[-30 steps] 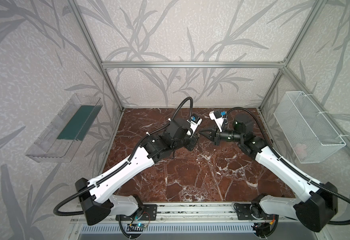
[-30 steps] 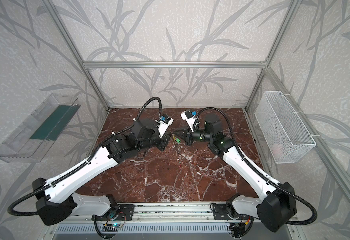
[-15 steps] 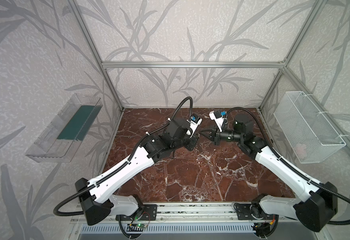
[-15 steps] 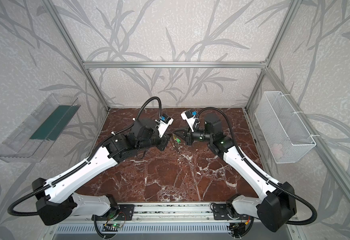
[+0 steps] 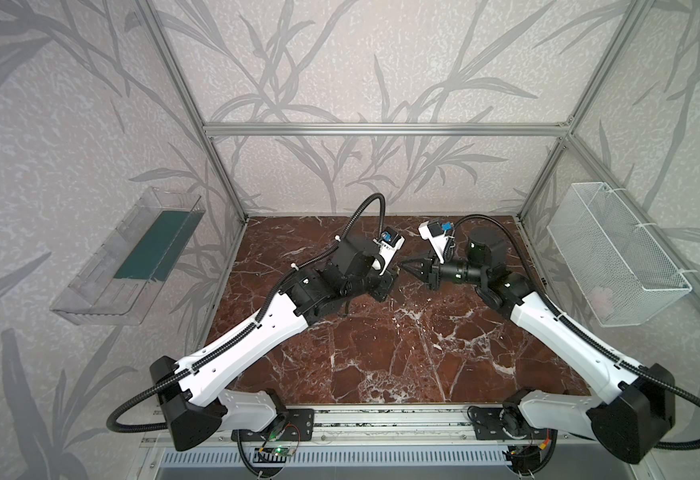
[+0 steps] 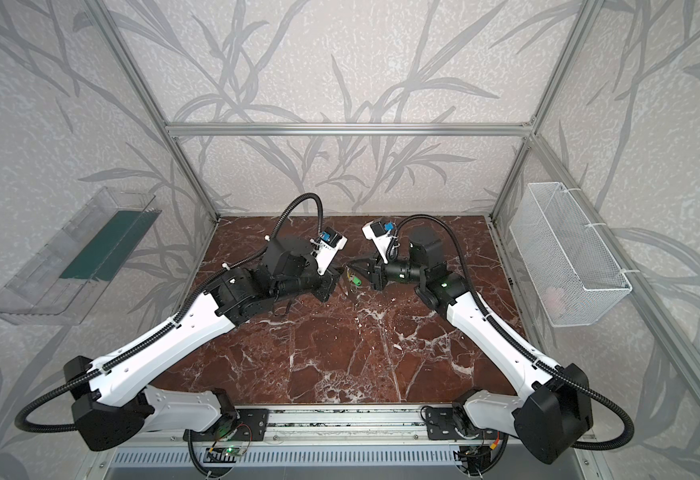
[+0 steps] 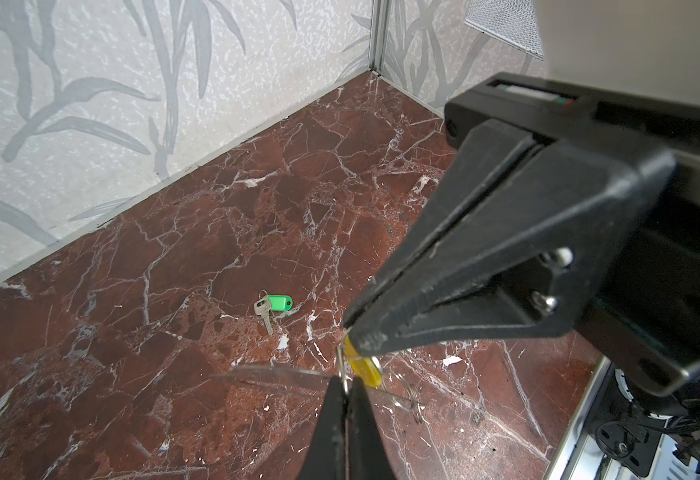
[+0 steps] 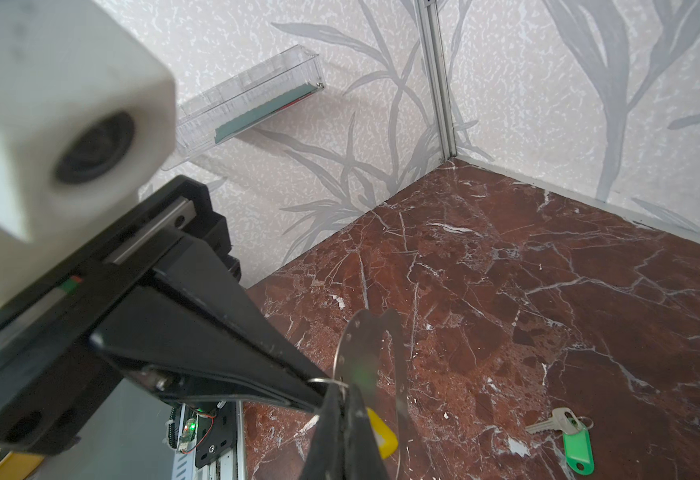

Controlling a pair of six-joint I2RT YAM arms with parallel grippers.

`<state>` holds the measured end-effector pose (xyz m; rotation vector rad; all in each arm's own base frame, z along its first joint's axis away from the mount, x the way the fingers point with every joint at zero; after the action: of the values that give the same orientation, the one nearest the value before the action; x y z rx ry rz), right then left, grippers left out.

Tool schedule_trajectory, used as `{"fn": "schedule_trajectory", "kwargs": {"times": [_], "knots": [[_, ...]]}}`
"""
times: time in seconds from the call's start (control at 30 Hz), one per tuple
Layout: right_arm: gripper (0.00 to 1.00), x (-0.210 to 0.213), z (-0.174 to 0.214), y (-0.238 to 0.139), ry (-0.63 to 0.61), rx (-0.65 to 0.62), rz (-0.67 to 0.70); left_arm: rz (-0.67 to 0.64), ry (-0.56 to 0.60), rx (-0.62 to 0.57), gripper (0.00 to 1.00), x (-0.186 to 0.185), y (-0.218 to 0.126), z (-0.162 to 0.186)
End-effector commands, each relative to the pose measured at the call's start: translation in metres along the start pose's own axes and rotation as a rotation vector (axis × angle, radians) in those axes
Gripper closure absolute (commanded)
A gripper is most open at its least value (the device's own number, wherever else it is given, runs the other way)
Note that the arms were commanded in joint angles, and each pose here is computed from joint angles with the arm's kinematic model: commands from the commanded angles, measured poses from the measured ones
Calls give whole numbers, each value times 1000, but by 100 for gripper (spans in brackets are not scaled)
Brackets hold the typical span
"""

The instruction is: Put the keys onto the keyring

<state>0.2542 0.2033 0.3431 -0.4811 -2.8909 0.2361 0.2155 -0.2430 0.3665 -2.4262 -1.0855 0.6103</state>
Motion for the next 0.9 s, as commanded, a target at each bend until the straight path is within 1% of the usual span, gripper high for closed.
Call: {"fn": "schedule_trajectory", "kwargs": {"times": [0.0,0.4,0.6,0.8,0.83,0.87], "knots": [[100,-5,-4,2,-11,0,41,101,26,-63,100,-12,-15,-9],[100,-7,-2,3,0,16,58,81,26,-89,100,-10,-19,-9],[100,-5,2,3,5,44,37,31,10,-156,100,-5,-22,-12],[100,-4,6,4,23,75,2,16,-1,-203,100,-3,-23,-14],[96,-4,6,4,27,78,12,15,-2,-205,100,-2,-23,-14],[89,-5,6,3,27,78,21,13,-2,-206,100,-2,-23,-14]]}}
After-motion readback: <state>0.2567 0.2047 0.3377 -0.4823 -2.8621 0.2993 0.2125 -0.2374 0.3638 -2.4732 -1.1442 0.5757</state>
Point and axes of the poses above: each gripper's point midway between its finger pads, its own y axis out along the fingers, its own x axis along the line the jaws close on, z = x × y, the point moved 9 cm from there along -y, back along the fingers, and after that the axes turned 12 degrees about -y, right-handed, at the moved point
